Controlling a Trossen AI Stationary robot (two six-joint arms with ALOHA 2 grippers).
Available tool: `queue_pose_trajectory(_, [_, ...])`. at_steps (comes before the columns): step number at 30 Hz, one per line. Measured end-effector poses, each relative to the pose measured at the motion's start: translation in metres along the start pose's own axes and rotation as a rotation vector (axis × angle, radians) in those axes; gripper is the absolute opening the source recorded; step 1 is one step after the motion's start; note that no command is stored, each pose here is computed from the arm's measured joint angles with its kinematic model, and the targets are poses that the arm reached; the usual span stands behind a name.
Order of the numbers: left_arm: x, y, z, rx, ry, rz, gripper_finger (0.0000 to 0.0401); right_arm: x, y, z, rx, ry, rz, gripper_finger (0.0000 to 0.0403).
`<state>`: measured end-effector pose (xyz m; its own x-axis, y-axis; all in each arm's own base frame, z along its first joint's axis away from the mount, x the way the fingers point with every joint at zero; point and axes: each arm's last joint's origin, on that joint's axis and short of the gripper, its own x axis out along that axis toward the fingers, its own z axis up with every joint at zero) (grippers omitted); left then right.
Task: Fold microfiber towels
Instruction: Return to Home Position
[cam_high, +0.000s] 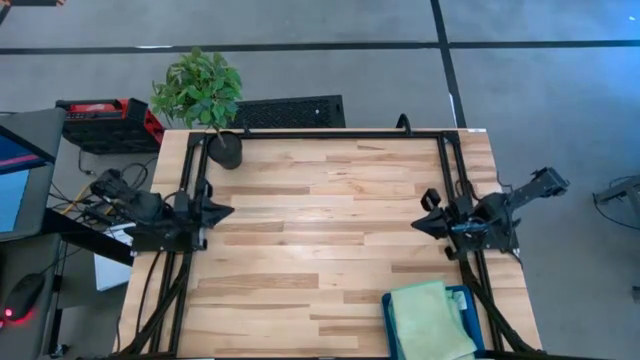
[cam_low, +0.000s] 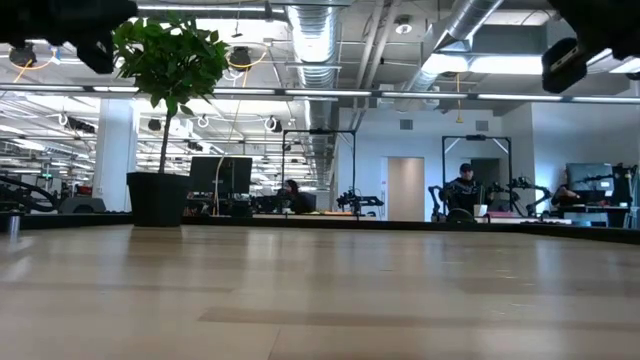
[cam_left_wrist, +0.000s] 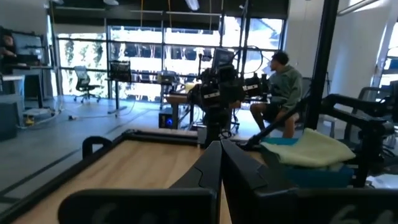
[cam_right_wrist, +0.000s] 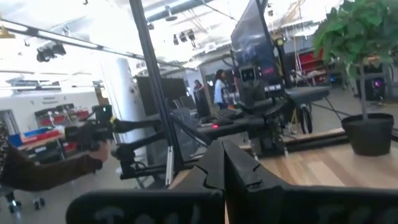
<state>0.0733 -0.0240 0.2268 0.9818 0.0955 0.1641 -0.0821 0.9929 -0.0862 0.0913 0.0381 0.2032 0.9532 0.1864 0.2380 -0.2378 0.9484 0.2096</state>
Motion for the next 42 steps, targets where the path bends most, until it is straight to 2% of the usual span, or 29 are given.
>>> queue_pose_trajectory(7, [0.003,-0.003,-0.029,0.004,0.066,0.001,0.0,0.0,-0.007,-0.015,-0.023,0.025,-0.02,0.0012])
queue_pose_trajectory(11, [0.004,-0.005,-0.053,0.004,0.079,0.004,0.0,0.001,-0.008,-0.016,-0.09,0.039,0.007,0.0012])
queue_pose_trajectory(18, [0.005,-0.006,-0.055,-0.026,0.1,-0.006,0.0,0.001,-0.008,-0.016,-0.102,0.05,0.047,0.0012])
queue_pose_trajectory(26, [0.005,-0.004,-0.055,-0.059,0.1,0.035,0.0,0.001,-0.009,-0.019,-0.105,0.074,0.043,0.0012])
queue_pose_trajectory(42, [0.005,-0.004,-0.055,-0.021,0.103,0.036,0.0,0.001,-0.009,-0.019,-0.105,0.076,0.04,0.0012])
